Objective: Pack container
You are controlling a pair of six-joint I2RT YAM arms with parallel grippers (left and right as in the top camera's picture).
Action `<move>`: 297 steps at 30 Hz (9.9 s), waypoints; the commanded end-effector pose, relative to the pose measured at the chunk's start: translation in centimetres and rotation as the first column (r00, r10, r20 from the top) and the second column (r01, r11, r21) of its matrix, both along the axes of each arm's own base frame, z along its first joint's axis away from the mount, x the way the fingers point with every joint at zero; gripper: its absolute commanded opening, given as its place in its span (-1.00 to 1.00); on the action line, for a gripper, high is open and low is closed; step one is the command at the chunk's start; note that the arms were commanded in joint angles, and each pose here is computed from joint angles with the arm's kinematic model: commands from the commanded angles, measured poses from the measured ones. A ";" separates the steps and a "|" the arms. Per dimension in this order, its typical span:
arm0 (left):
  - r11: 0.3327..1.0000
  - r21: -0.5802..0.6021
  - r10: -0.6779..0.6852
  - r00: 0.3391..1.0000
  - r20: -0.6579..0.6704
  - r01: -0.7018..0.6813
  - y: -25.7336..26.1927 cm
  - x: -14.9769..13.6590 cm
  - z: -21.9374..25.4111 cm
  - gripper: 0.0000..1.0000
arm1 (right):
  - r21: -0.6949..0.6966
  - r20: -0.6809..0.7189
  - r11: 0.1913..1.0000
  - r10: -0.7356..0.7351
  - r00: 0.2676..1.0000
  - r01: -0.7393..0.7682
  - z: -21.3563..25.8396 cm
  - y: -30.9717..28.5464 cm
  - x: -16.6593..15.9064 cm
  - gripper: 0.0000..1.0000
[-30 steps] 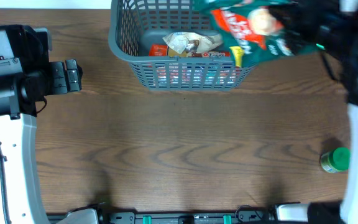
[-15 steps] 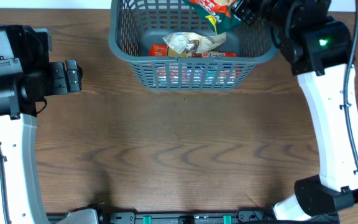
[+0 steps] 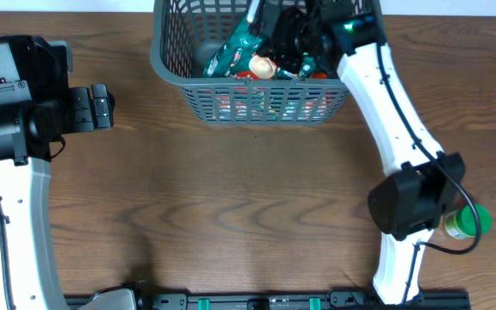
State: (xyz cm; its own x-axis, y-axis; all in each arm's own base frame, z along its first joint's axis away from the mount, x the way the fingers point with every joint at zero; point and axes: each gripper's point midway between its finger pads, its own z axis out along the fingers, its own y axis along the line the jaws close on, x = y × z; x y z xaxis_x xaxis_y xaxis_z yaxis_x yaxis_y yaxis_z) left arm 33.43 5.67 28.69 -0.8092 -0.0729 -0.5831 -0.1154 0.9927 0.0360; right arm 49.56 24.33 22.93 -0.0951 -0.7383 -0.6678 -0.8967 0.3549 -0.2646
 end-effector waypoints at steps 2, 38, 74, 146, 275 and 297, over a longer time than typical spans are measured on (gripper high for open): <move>1.000 -0.009 -0.003 1.000 0.001 0.003 -0.1 -0.1 0.0 0.97 | 0.028 -0.004 0.998 0.062 0.998 -0.062 0.5 0.6 -0.5 -0.98; 0.953 -0.044 0.301 0.953 0.016 -0.300 7.2 -2.0 0.2 0.97 | -0.036 -0.430 -0.120 -0.894 -0.124 0.992 14.2 -36.3 -15.9 0.99; 0.953 -0.079 0.295 0.955 0.028 -0.292 6.7 -1.6 0.3 0.97 | -0.475 -0.476 -0.471 -0.573 -0.667 0.743 -3.6 -36.4 -35.0 0.98; 0.953 -0.080 0.295 0.955 0.009 -0.293 6.6 -1.9 0.0 0.97 | -0.567 -0.392 -0.612 -0.389 -0.834 0.552 -21.5 -46.0 -32.9 0.55; 0.314 -0.070 0.920 0.322 -0.223 -0.947 9.2 -22.6 -7.7 0.97 | -0.047 -0.451 -0.168 -0.876 -0.171 0.985 4.7 -40.2 -4.7 0.99; 0.914 -0.020 0.318 0.746 -0.586 -0.405 11.4 -15.3 -18.8 0.97 | -0.042 -0.401 -0.093 -0.910 -0.102 0.995 3.6 -40.2 -3.6 0.98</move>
State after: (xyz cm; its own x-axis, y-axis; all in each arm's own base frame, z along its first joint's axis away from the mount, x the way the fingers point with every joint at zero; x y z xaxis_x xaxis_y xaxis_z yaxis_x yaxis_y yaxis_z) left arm 18.23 17.22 9.62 -0.7893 -0.6139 -0.0076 -0.6134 0.7880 0.0534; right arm 45.93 -16.22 26.23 -0.7106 0.4604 -0.5320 0.4719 0.8728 0.1250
